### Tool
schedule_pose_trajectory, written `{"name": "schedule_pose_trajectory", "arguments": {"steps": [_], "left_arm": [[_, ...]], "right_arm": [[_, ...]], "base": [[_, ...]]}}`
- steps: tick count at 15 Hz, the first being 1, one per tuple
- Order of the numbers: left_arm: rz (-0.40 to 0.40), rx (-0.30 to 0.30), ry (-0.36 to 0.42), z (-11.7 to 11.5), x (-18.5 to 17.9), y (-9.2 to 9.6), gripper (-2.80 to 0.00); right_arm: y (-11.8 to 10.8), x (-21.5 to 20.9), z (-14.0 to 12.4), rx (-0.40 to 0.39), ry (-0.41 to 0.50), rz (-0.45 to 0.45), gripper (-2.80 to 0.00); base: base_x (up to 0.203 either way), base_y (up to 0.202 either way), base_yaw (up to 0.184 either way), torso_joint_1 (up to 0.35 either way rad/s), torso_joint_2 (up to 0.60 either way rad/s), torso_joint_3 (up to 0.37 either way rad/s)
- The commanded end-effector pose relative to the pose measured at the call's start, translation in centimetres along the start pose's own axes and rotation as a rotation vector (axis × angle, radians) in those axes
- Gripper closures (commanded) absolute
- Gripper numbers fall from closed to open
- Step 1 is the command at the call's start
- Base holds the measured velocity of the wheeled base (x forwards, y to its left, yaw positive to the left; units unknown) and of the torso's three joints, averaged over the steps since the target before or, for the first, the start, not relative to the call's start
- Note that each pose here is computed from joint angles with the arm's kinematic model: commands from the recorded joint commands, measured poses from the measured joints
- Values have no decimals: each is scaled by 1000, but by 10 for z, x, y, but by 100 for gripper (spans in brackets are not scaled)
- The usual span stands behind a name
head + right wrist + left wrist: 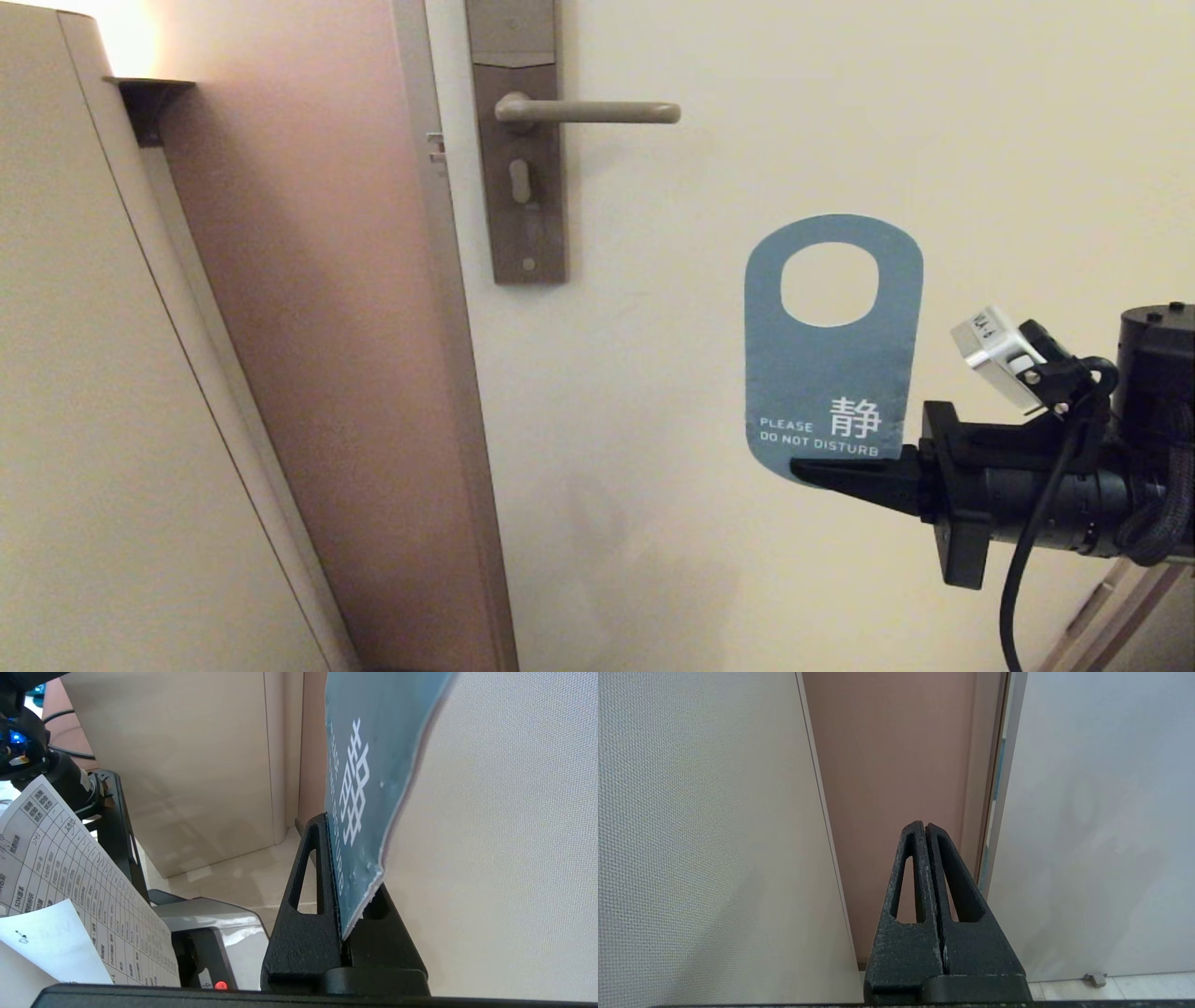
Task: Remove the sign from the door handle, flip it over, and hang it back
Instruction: Hang the sign back with the other side facing out
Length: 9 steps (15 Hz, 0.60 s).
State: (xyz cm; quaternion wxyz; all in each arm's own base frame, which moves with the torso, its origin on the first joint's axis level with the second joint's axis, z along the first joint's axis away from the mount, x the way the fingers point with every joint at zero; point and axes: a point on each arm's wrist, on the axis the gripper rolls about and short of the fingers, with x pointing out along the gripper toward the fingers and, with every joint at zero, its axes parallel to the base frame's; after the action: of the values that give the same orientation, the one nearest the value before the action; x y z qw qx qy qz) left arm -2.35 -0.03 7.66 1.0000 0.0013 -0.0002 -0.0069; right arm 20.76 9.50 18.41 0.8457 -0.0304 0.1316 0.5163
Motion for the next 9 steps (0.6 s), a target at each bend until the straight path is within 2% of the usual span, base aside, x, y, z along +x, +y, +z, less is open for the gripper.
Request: {"name": "schedule_pose_trajectory", "arguments": {"steps": [1,2,4,7,9], "left_arm": [[0,0,4,0,0,0,0],[0,-1,4,0,0,0,0],[1,0,53,0,4,0,0],[3,0,5,0,0,0,0],[3,-1,2,0,0,0,0]], "right_arm": [[0,0,1,-4,-4,3,0],[0,0,1,-4,-4,5,0],[-1,1,2,-5,-6,4,0],[-2,3,0,0,0,7,0],[-4,5,2,0,-1,7,0]], "base": [[0,0,0,0,0,0],[0,0,0,0,0,0],[0,0,0,0,0,0],[0,0,0,0,0,0],[0,0,0,0,0,0]]}}
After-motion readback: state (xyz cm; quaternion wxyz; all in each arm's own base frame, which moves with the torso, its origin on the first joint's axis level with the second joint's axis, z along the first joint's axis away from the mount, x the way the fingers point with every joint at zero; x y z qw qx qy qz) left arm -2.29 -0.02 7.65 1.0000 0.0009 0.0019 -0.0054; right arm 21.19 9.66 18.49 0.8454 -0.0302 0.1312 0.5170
